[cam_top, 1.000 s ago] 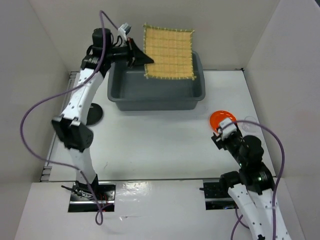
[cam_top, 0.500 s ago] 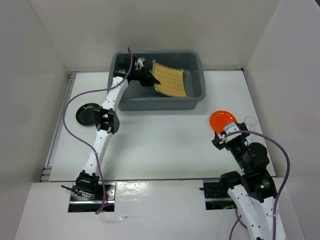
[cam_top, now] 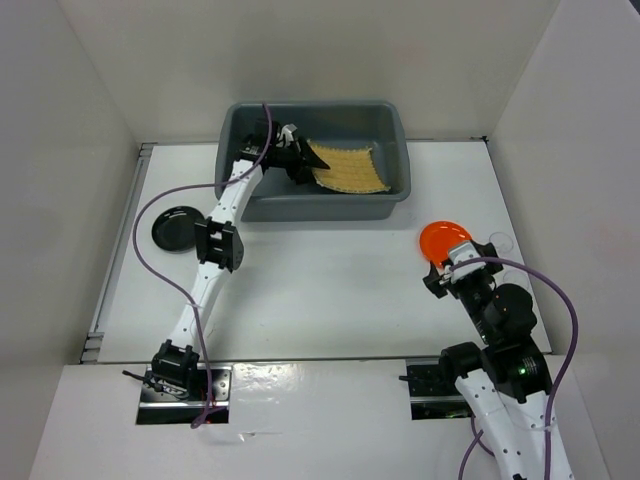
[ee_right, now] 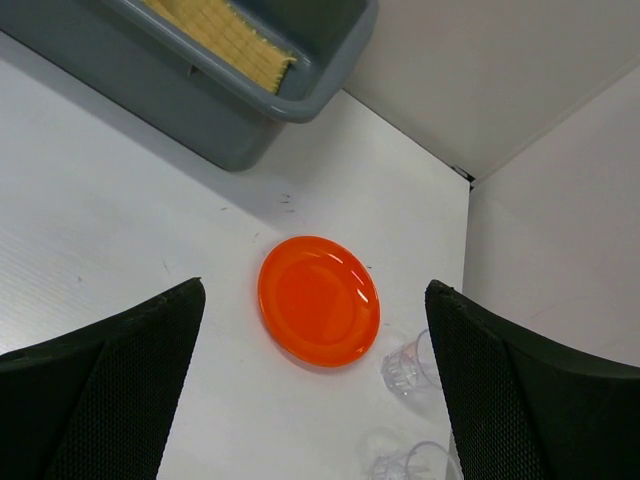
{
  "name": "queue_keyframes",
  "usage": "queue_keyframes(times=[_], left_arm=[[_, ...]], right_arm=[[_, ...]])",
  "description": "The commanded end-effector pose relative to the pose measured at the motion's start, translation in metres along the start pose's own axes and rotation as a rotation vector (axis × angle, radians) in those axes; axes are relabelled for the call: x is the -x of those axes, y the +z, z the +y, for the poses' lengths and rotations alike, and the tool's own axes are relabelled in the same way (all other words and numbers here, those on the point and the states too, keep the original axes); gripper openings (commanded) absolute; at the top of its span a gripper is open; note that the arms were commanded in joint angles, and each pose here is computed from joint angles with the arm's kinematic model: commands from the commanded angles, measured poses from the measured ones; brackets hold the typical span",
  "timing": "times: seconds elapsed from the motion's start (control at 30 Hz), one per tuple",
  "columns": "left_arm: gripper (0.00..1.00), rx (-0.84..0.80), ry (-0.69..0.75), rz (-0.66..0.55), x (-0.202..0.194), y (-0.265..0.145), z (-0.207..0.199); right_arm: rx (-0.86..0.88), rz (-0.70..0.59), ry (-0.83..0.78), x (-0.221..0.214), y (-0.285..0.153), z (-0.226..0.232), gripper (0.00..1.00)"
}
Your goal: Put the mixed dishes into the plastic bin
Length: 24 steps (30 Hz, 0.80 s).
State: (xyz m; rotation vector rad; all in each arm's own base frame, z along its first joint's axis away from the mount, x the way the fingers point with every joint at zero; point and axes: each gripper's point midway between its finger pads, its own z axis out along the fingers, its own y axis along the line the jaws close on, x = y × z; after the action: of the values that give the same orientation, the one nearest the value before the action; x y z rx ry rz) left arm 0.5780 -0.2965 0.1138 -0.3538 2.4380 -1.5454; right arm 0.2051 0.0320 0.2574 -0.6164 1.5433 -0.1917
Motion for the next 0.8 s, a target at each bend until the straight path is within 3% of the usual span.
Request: queue_keyframes(times=[0.0, 0.03, 0.2, 0.23, 0.27, 0.33, 0.5, 0.57, 0.67, 0.77], left_arm=[[0.61, -0.059, 0.040, 0.015, -0.003, -0.006, -0.020], [0.98, -0.057, 0.053, -0.005, 0.003, -0.012, -0.022], [1.00, 0.023, 0.011, -0.025, 0.003, -0.024, -0.016], [1.00, 0.063, 0.020, -0.079, 0.013, -0.035, -0.017], [1.00, 0.120, -0.008, -0.080, 0.008, -0.040, -0.010], [1.00, 0.191, 0.020, -0.144, 0.019, -0.060, -0.008], [1.00, 0.437, 0.029, -0.200, 0.009, -0.104, 0.010], [1.00, 0.526, 0.051, -0.214, 0.006, -0.118, 0.019], [1.00, 0.594, 0.137, -0.290, 0.005, -0.140, -0.008], [1.00, 0.584, 0.262, -0.414, -0.004, -0.169, -0.071]], right_arm=[[-0.034, -0.036, 0.015, 0.009, 0.004, -0.007, 0.95], [-0.042, -0.031, 0.015, 0.009, 0.004, -0.008, 0.99], [-0.049, 0.010, 0.052, 0.000, 0.013, -0.007, 0.99], [-0.078, 0.036, 0.074, -0.006, 0.017, -0.010, 0.99], [-0.148, 0.074, 0.106, -0.014, 0.021, -0.020, 0.99], [-0.126, 0.170, 0.125, -0.027, 0.037, -0.016, 0.99], [0.049, 0.431, 0.106, -0.073, 0.068, 0.018, 0.99], [0.060, 0.454, 0.104, -0.074, 0.074, 0.019, 0.99], [0.074, 0.461, 0.063, -0.072, 0.076, 0.016, 0.99], [0.118, 0.489, -0.048, -0.080, 0.077, 0.016, 0.99]])
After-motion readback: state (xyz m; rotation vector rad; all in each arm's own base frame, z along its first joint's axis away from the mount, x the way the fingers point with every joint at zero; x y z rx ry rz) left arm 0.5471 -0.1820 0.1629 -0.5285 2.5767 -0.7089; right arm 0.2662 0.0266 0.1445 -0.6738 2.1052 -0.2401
